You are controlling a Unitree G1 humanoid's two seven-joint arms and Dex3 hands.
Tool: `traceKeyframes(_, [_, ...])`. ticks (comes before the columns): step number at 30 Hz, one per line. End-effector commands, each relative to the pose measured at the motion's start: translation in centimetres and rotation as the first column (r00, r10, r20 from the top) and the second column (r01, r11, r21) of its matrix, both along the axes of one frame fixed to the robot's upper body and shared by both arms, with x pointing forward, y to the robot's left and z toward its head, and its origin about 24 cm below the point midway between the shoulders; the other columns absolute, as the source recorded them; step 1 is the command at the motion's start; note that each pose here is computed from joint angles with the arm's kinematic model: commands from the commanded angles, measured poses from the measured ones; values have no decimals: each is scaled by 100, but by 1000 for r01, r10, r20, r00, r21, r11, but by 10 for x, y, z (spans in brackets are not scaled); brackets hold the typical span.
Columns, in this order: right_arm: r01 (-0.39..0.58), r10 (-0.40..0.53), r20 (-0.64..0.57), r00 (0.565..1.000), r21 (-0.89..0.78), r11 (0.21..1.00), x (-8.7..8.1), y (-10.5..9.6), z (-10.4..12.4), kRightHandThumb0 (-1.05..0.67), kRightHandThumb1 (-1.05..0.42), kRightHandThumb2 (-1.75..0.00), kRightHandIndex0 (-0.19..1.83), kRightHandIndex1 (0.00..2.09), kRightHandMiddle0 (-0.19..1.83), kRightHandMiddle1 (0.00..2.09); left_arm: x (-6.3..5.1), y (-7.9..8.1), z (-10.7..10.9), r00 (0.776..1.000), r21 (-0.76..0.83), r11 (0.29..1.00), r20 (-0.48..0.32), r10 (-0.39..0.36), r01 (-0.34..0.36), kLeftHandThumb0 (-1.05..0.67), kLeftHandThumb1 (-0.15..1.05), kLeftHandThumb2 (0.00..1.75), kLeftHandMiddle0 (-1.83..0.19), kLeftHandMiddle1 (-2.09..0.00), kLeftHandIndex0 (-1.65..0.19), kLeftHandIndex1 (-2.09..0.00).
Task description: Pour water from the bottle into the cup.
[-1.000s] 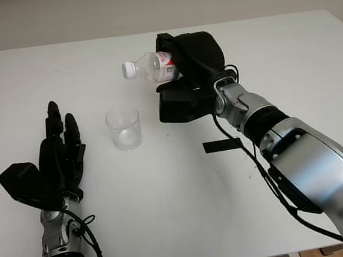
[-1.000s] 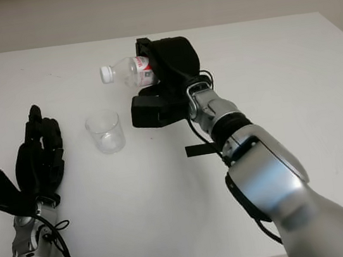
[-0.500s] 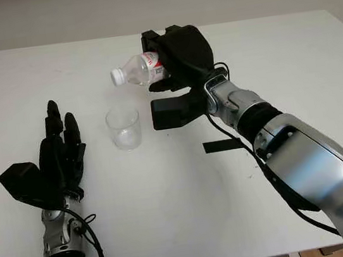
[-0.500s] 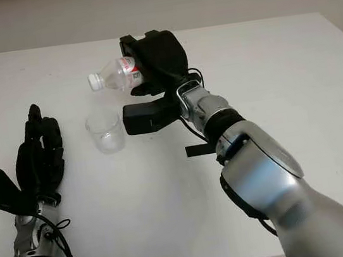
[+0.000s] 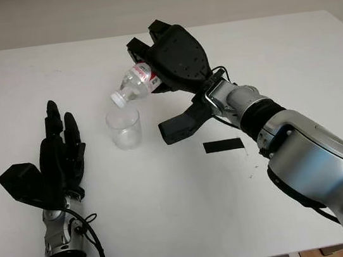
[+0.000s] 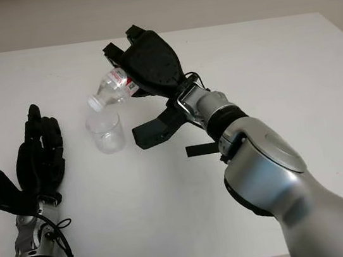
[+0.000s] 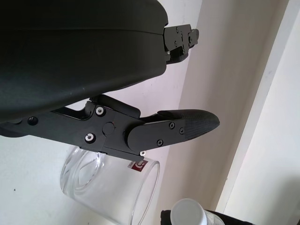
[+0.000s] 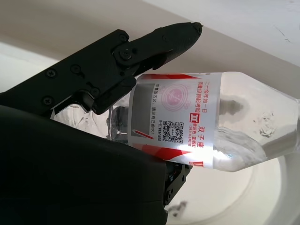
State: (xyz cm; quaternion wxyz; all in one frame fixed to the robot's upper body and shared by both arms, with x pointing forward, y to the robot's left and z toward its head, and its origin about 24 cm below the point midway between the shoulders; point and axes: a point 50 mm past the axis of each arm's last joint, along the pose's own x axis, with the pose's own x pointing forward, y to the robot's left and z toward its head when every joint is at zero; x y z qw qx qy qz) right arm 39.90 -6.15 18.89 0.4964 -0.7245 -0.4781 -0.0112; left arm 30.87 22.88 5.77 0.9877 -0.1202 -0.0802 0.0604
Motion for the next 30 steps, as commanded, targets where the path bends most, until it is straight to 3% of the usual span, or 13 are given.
traceKeyframes(1, [-16, 18, 80, 997, -29, 999, 1, 1, 17, -51, -105, -27, 125, 209, 41, 202, -4, -2, -12, 999, -19, 1000, -42, 6, -7, -61, 105, 48, 12, -5, 13, -5])
traceKeyframes(4, [-25, 31, 115, 993, -54, 998, 0, 2, 18, -53, -105, -20, 123, 209, 40, 189, -4, -2, -12, 999, -16, 1000, -44, 6, -7, -60, 105, 49, 12, -6, 13, -5])
traceKeyframes(10, [-29, 39, 132, 990, -74, 997, -1, 3, 18, -53, -105, -24, 124, 209, 42, 203, -4, -2, -12, 999, -26, 1000, -43, 2, -3, -60, 105, 49, 12, -5, 12, -5])
traceKeyframes(19, [-36, 52, 161, 986, -99, 994, -2, 3, 17, -54, -105, -19, 118, 209, 35, 172, -4, -2, -13, 999, -24, 1000, -41, 5, -6, -60, 105, 49, 12, -6, 12, -5])
traceKeyframes(26, [-31, 47, 154, 987, -105, 994, -1, 3, 17, -53, -105, -24, 120, 209, 38, 183, -4, -3, -14, 999, -35, 999, -46, 4, -5, -60, 105, 48, 12, -5, 13, -5])
traceKeyframes(30, [-25, 43, 154, 987, -120, 992, -1, 3, 17, -53, -105, -24, 119, 209, 35, 180, -5, -3, -14, 999, -27, 1000, -47, 6, -7, -60, 105, 48, 12, -6, 13, -5])
